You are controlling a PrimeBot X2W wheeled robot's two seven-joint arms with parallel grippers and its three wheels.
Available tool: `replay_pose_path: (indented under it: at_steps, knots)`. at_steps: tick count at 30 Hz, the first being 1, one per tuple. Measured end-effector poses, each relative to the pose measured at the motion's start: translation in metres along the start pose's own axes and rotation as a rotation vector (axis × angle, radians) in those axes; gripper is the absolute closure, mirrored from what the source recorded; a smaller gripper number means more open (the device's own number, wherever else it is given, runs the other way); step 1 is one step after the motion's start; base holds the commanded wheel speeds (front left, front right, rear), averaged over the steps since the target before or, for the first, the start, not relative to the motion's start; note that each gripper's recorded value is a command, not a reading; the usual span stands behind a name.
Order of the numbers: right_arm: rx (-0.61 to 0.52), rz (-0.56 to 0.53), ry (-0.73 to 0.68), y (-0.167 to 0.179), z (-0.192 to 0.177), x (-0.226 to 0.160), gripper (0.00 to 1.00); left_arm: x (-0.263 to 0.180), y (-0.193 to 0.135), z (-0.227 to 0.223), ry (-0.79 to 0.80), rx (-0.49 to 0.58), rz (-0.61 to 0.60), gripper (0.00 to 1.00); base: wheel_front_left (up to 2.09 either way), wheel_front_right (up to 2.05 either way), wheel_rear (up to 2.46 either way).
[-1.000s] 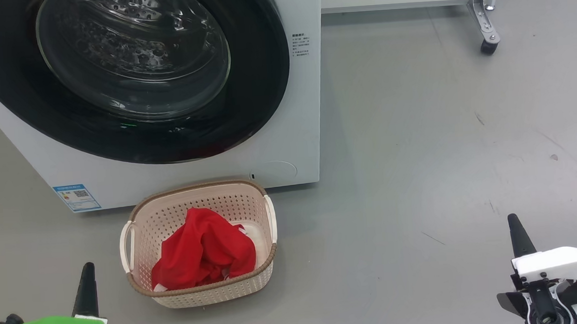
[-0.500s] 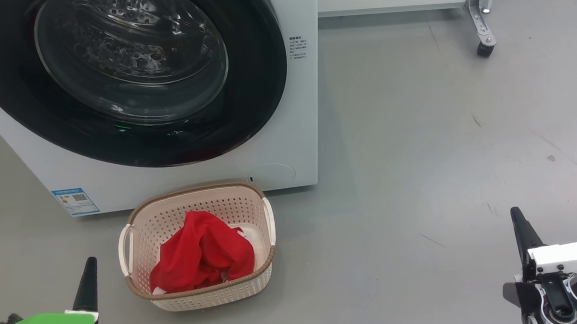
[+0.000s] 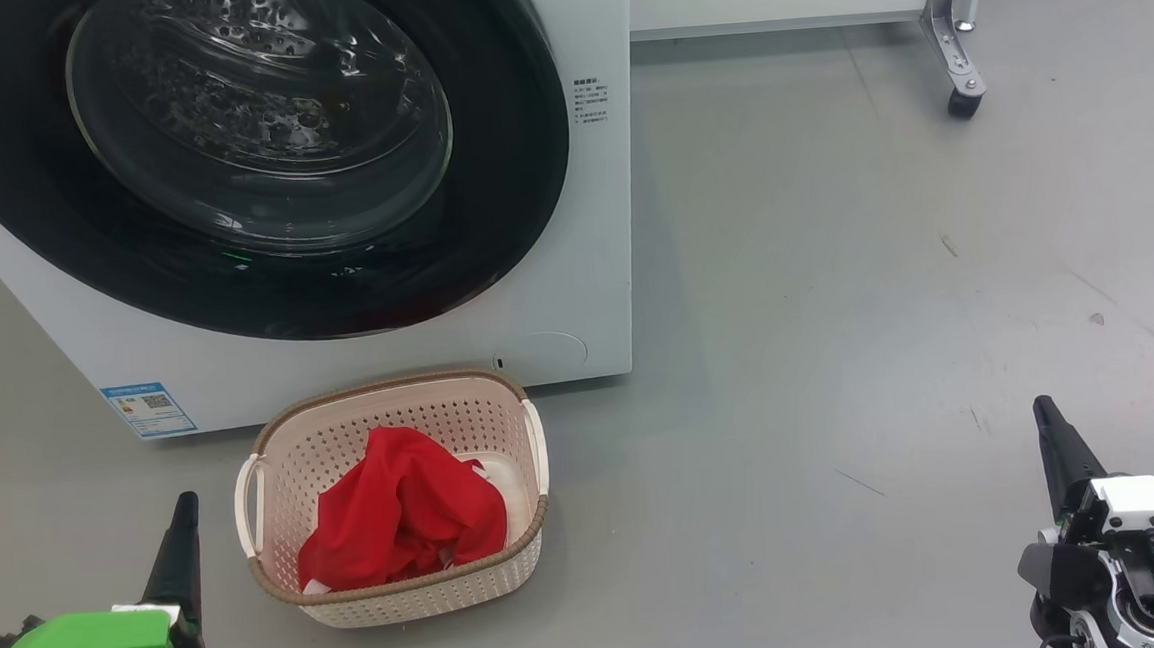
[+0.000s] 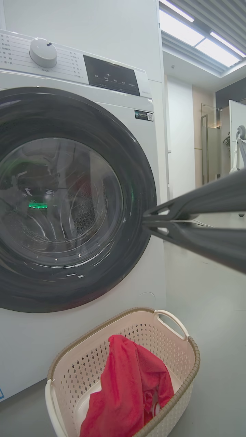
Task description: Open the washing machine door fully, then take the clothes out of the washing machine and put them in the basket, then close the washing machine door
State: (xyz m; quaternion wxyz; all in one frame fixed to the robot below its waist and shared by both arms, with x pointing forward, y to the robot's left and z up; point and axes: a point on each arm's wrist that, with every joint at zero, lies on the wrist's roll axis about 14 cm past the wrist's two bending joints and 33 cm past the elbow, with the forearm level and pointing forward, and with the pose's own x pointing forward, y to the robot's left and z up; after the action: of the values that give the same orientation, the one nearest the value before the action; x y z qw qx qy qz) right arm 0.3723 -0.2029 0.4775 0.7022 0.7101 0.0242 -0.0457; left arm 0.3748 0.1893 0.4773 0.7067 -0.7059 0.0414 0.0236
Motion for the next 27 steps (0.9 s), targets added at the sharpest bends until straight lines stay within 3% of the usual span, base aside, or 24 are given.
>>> replay_pose_path:
  at_steps: [27]
  knots:
    - [0.002, 0.0, 0.004, 0.0005, 0.0003, 0.0019, 1.0, 0.0009, -0.0017, -0.0007, 0.001, -0.002, -0.005, 1.0, 0.0, 0.0, 0.0]
